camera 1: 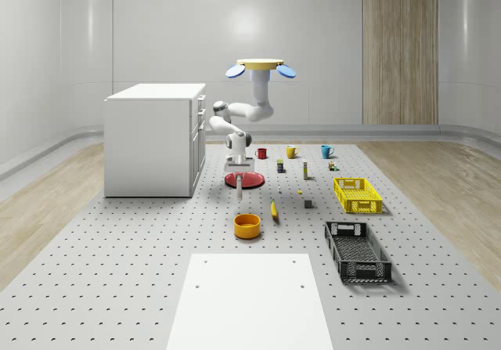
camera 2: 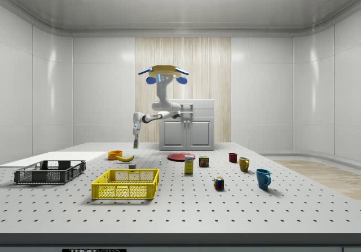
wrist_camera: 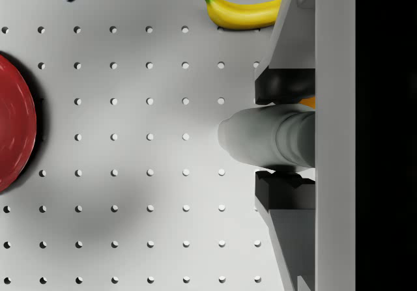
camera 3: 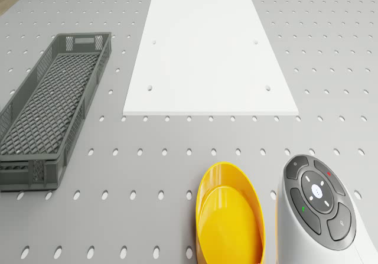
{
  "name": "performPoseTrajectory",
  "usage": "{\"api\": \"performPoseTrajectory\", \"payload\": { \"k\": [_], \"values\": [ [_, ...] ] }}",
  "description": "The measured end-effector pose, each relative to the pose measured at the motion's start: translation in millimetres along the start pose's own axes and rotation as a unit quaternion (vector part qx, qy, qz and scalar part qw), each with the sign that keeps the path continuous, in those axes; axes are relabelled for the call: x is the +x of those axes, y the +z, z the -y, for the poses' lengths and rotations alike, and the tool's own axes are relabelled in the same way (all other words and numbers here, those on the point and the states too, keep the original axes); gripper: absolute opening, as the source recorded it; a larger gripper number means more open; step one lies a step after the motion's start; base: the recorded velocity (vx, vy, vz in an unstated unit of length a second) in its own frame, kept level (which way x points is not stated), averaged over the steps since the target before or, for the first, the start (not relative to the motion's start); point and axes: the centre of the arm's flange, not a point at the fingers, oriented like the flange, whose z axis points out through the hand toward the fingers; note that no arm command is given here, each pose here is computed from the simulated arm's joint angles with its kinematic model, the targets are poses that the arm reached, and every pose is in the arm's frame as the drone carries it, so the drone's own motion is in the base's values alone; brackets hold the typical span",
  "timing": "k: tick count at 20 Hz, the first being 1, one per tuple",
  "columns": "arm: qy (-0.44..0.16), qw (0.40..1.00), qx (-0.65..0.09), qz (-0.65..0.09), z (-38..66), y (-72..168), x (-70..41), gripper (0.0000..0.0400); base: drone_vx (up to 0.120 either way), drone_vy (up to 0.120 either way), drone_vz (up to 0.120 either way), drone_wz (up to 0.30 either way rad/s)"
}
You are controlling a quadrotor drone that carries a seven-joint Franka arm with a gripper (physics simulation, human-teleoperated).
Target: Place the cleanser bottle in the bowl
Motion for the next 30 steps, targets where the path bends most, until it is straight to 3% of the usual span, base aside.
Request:
{"api": "performPoseTrajectory", "payload": {
  "k": [11,30],
  "values": [
    [-0.001,1.000,0.000,0.000,0.0,-4.7,-0.1,0.0149,0.113,0.011,0.044,0.000],
    [-0.002,1.000,0.000,0.000,0.0,-5.1,-0.1,0.0149,0.120,0.034,0.000,0.000]
  ]
}}
